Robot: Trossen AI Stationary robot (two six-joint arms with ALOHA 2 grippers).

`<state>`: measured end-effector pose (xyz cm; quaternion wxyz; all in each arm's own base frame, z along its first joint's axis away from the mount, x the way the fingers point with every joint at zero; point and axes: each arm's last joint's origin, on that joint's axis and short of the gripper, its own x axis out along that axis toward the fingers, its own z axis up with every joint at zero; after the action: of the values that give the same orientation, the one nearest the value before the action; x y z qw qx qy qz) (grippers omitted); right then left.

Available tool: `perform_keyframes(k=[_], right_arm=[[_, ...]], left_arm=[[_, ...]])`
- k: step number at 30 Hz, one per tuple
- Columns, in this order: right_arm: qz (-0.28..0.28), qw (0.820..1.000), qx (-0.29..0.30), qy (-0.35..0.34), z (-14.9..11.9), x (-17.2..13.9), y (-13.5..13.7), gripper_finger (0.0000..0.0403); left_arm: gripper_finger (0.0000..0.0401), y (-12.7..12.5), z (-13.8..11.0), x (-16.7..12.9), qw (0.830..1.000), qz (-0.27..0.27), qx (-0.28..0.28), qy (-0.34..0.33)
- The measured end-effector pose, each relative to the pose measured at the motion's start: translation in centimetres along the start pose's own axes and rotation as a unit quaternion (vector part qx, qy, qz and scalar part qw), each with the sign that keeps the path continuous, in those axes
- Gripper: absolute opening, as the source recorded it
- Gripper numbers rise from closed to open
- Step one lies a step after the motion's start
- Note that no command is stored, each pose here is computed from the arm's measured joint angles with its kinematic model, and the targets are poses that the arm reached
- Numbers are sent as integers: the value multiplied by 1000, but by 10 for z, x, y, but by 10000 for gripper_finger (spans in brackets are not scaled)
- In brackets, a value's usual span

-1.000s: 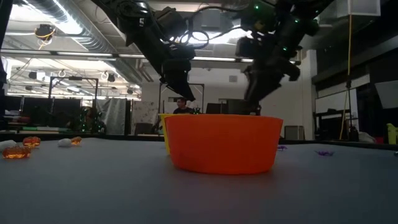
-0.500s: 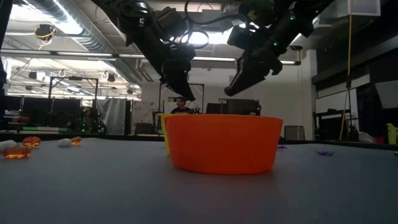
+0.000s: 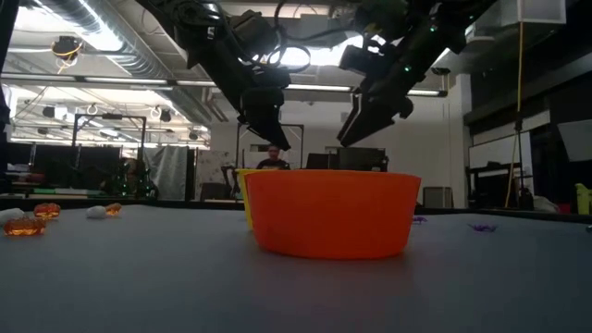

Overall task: Sort Halloween decoration
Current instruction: Put the purple spider toy into the orange bin

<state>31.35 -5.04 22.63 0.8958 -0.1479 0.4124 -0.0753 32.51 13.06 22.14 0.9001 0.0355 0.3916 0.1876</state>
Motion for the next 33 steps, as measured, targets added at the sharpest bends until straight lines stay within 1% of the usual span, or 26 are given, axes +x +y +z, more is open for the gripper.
perform_keyframes(k=[3,7,13,16,21,26,30,33], right_arm=[[-11,1000,0,3,0,0,-1,264],[-10,1000,-1,5,-1,0,0,265],[-6,999,-2,43,-8,-9,-3,264],[-2,997,20,77,-18,-21,-10,264],[23,991,57,122,-34,-36,-25,264],[66,985,86,136,-50,-32,-33,264],[72,982,91,151,-65,-24,-28,264],[76,982,89,150,-70,-20,-23,264]], left_arm=[[132,0,0,0,1000,0,0,0],[132,0,0,0,1000,0,0,0],[132,0,0,0,1000,0,0,0],[132,0,0,0,1000,0,0,0],[132,0,0,0,1000,0,0,0],[132,0,0,0,1000,0,0,0],[132,0,0,0,1000,0,-1,0],[132,0,0,0,1000,0,-1,0]])
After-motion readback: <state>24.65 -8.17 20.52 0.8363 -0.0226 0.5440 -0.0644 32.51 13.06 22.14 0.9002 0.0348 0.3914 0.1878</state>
